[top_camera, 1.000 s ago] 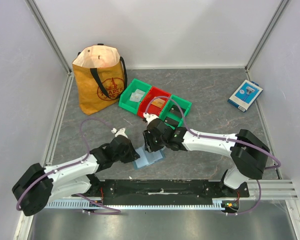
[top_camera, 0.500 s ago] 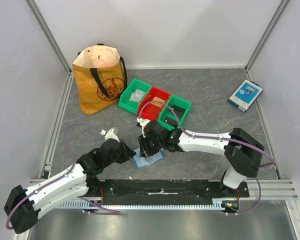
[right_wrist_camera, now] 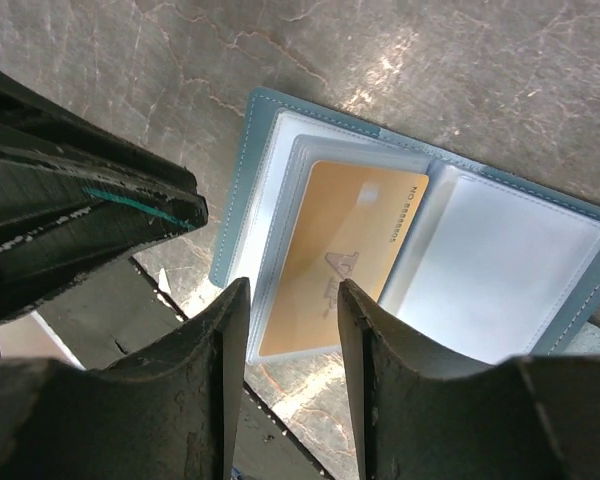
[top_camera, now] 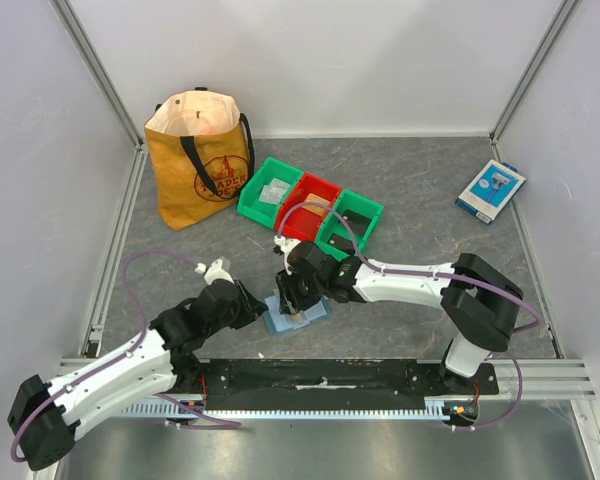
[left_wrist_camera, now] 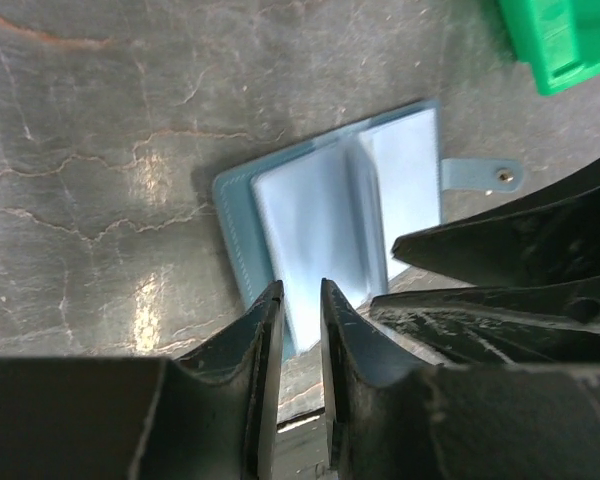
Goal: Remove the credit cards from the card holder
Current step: Remove the credit card from the card holder.
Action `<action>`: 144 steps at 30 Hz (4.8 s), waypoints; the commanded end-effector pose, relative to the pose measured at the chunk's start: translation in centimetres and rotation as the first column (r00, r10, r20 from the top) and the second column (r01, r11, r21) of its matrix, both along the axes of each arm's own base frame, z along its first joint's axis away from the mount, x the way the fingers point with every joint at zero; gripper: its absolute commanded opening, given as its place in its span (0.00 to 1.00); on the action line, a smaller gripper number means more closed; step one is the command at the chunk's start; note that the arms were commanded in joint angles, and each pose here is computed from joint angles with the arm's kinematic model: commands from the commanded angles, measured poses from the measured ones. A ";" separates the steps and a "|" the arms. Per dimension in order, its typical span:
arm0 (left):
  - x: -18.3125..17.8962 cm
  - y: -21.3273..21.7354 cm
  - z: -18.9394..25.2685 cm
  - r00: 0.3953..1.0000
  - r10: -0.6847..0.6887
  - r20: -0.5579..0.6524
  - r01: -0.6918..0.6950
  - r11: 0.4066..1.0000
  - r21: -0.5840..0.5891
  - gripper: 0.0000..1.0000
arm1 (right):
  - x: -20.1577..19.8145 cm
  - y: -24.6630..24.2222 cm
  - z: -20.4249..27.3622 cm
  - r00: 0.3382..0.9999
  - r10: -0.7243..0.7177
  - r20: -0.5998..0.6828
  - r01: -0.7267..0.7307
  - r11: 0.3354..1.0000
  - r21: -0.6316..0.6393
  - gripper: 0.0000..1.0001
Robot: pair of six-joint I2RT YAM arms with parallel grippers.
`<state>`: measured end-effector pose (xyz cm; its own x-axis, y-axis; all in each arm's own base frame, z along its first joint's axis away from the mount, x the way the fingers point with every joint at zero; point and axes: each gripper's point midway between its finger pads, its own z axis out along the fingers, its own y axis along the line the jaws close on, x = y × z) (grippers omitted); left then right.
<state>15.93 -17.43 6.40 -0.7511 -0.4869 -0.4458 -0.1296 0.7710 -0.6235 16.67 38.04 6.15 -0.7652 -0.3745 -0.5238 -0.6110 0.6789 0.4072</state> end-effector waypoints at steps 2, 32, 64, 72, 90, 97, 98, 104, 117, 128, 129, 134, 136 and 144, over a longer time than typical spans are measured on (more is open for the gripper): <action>0.4 -1.4 1.8 0.999 -0.041 0.020 0.041 0.999 -0.027 0.27 | 0.7 0.4 1.9 0.999 0.000 0.043 -0.004 0.997 0.073 0.57; 0.1 -2.5 -3.6 0.990 -0.099 -0.096 0.104 0.993 0.056 0.04 | 2.6 -2.0 -2.3 0.985 -0.062 -0.160 0.105 0.957 0.270 0.37; -1.1 -0.7 -6.4 0.983 -0.046 -0.178 0.068 0.991 0.118 0.02 | 1.1 -2.2 -3.3 0.968 -0.015 -0.252 0.118 0.910 0.398 0.15; -1.1 -0.6 -6.6 0.982 -0.045 -0.182 0.068 0.990 0.126 0.02 | 1.7 -3.2 -3.3 0.968 -0.035 -0.248 0.132 0.913 0.387 0.00; 0.0 -2.8 -3.0 0.986 -0.142 -0.082 0.147 0.988 0.054 0.14 | 2.3 -4.6 -4.4 0.964 -0.051 -0.260 0.133 0.942 0.308 0.00; 1.3 -5.8 0.2 0.973 -0.231 0.014 0.231 0.973 -0.023 0.24 | 2.3 -4.5 -4.6 0.961 -0.051 -0.271 0.138 0.939 0.314 0.00; 1.4 -5.9 -0.1 0.972 -0.235 0.006 0.235 0.972 -0.013 0.23 | 2.4 -4.4 -4.5 0.962 -0.049 -0.269 0.137 0.939 0.317 0.00; 0.9 -5.8 -2.6 0.966 -0.247 -0.081 0.250 0.968 0.027 0.09 | 2.2 -4.6 -4.7 0.960 -0.054 -0.274 0.142 0.940 0.310 0.01; -0.7 -2.9 -5.6 0.972 -0.157 -0.176 0.176 0.980 0.097 0.02 | 2.1 -4.8 -4.9 0.954 -0.075 -0.289 0.169 0.934 0.316 0.13; -0.7 -2.7 -5.8 0.972 -0.151 -0.181 0.172 0.979 0.105 0.02 | 1.9 -4.6 -4.5 0.948 -0.075 -0.310 0.190 0.914 0.358 0.17; -0.8 -2.7 -5.9 0.971 -0.154 -0.184 0.176 0.979 0.106 0.02 | 1.9 -4.7 -4.5 0.947 -0.077 -0.313 0.193 0.913 0.359 0.18; -0.8 -2.7 -6.0 0.971 -0.151 -0.186 0.173 0.979 0.108 0.02 | 2.1 -4.9 -4.4 0.944 -0.082 -0.320 0.206 0.905 0.373 0.20; -0.7 -2.7 -5.9 0.971 -0.151 -0.185 0.172 0.979 0.106 0.02 | 2.1 -4.8 -4.4 0.943 -0.080 -0.323 0.204 0.905 0.373 0.20; -0.7 -2.8 -5.8 0.971 -0.155 -0.182 0.177 0.978 0.107 0.02 | 2.2 -4.4 -4.6 0.944 -0.062 -0.325 0.189 0.908 0.374 0.20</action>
